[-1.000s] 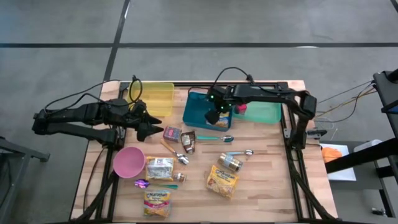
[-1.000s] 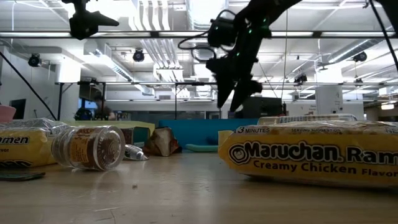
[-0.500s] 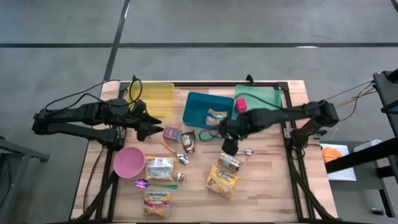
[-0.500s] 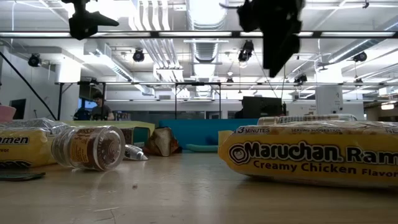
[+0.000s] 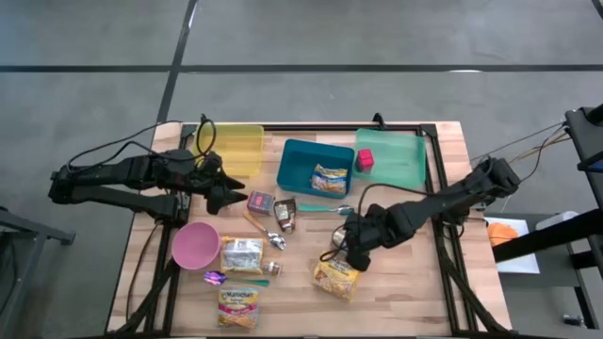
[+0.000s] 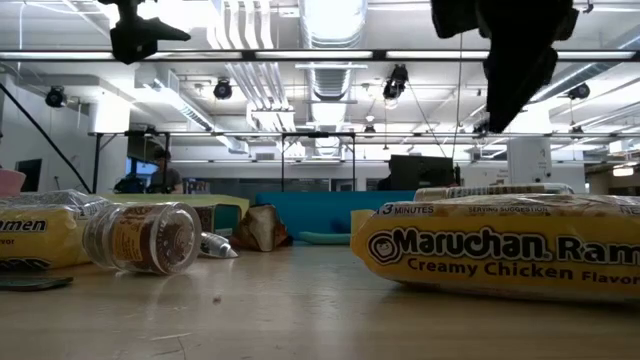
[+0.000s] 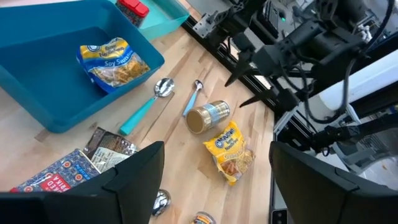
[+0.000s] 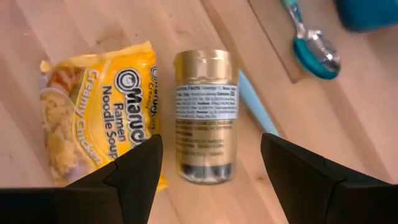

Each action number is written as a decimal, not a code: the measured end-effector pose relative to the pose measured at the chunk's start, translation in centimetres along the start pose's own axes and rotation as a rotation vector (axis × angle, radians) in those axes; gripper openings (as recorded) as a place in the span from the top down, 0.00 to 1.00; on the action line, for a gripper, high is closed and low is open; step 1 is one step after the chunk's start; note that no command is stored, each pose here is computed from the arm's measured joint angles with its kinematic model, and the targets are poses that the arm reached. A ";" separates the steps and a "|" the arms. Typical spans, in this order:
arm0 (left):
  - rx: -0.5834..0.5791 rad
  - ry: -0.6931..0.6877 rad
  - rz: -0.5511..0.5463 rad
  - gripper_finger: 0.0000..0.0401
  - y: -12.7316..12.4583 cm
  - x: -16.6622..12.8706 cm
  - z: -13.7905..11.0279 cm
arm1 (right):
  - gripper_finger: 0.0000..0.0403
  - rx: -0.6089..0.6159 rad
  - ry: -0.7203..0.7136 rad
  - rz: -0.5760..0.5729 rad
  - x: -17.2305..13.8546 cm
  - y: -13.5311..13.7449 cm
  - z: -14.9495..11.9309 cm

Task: Pick & Place Food Item
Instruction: Put the golden seasoning bottle into the light green bin

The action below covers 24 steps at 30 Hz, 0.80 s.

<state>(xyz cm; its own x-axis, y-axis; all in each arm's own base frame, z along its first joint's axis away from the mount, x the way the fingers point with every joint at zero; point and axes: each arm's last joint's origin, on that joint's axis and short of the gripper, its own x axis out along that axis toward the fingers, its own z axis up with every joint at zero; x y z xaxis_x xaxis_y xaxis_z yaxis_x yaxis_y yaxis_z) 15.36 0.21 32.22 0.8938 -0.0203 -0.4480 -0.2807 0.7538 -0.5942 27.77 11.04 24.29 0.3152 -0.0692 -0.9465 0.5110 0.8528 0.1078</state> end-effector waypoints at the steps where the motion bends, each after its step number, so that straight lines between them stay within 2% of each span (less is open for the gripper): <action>1: 0.000 0.002 -0.002 0.26 0.0 0.0 0.0 | 0.33 0.009 0.002 -0.003 0.3 0.1 -0.2; 9: 0.016 0.018 -0.003 0.26 0.0 0.3 0.0 | 0.33 0.022 0.015 -0.009 4.2 1.4 -0.7; 17: 0.019 0.040 -0.015 0.26 0.0 0.5 -0.1 | 0.33 -0.040 0.042 -0.098 6.2 1.5 -1.2; 24: 0.025 0.042 -0.017 0.26 0.0 0.5 -0.1 | 0.33 -0.078 0.057 -0.111 7.5 1.4 -1.5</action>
<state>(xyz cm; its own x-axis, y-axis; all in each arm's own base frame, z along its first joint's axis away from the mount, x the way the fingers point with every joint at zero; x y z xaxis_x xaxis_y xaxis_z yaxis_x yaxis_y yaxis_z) 15.77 0.10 31.95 0.8826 -0.0604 -0.4661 -0.2565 0.7692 -0.5853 29.64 12.55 16.92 0.2136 -0.1375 -0.9672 0.4759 0.8793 -0.0199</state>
